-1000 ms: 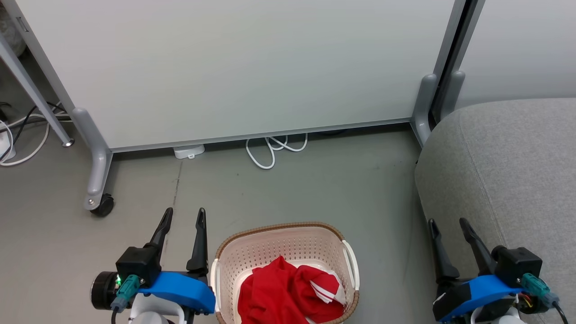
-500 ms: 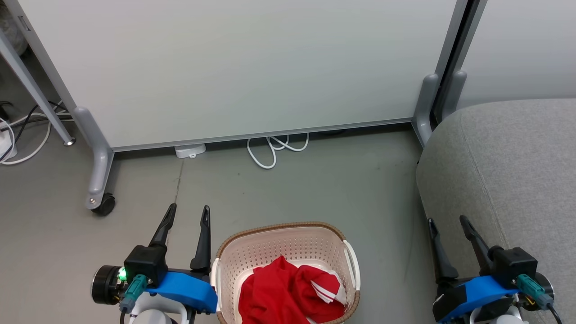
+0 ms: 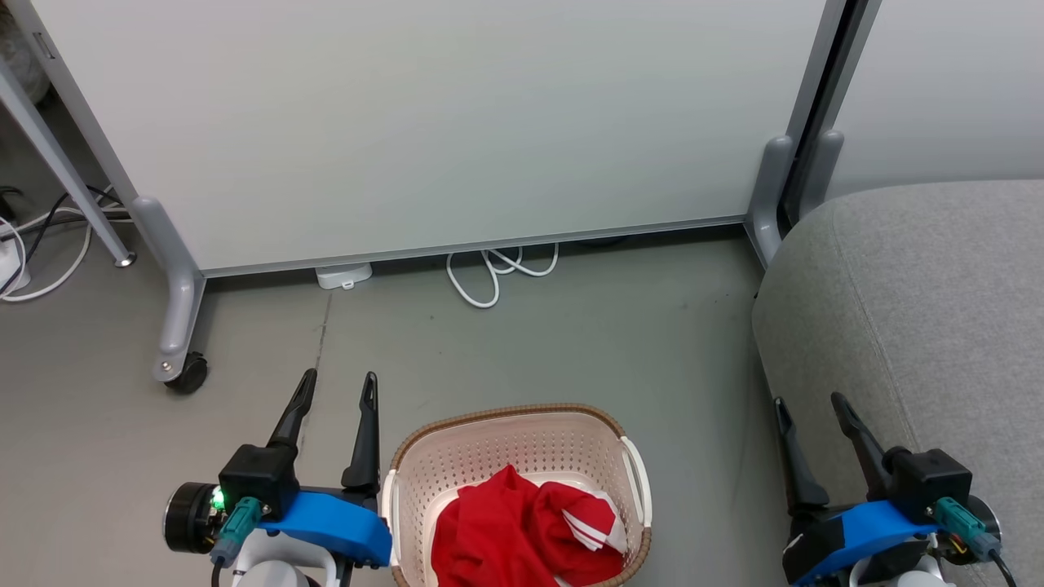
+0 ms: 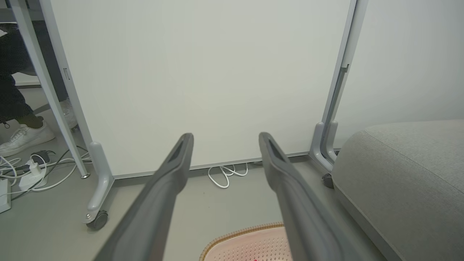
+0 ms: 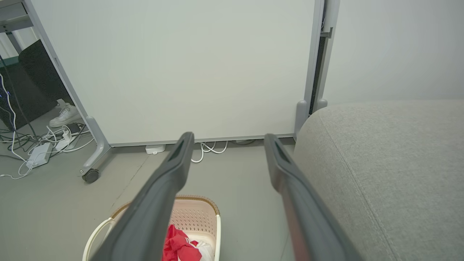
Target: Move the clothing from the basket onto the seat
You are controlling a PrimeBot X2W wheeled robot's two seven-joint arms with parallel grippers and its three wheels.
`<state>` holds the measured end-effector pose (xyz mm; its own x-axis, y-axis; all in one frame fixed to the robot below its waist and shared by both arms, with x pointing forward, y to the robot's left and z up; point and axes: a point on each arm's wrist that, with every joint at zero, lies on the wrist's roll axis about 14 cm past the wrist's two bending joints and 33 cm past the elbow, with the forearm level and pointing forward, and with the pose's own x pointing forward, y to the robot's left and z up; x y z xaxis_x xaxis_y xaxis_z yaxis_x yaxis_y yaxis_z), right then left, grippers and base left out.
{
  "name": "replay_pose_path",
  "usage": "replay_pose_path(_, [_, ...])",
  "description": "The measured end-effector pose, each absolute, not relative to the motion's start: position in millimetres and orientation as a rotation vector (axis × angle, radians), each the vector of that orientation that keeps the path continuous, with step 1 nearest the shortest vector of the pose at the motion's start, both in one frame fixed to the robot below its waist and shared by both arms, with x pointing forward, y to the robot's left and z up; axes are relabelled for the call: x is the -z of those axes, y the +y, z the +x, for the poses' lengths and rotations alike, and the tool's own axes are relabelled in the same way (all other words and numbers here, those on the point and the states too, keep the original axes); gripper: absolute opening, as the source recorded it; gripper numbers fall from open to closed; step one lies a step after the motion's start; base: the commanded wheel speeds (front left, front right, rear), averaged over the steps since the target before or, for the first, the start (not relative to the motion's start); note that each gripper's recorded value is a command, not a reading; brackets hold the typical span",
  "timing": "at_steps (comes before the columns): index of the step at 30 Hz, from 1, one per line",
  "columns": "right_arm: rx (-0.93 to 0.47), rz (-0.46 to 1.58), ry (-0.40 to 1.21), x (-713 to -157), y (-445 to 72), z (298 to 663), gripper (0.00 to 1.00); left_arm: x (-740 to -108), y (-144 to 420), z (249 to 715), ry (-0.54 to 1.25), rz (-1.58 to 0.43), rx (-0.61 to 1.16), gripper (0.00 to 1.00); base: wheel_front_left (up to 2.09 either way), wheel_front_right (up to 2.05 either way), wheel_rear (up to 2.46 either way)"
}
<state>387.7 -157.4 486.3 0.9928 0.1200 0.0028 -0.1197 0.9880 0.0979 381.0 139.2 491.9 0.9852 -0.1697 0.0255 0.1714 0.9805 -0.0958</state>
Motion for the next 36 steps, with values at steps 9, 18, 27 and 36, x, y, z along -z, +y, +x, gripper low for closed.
replay_pose_path(9, [-0.125,0.105,0.001,-486.4,-156.0,387.8,1.0,-472.2,129.7,385.0,0.045,-0.118,0.193,1.0,0.0,0.0,0.0])
replay_pose_path(18, [-0.135,0.12,0.017,-479.7,-153.4,399.7,1.0,-432.6,103.6,409.7,0.17,-0.115,0.267,1.0,0.0,0.0,0.0])
replay_pose_path(27, [-0.154,0.131,0.037,-467.2,-149.7,429.5,1.0,-366.9,88.7,448.8,0.345,-0.085,0.325,1.0,0.0,0.0,0.0])
replay_pose_path(36, [-0.089,0.139,0.125,-425.9,-173.6,444.7,1.0,-275.3,83.1,471.6,0.558,-0.072,0.35,1.0,0.0,0.0,0.0])
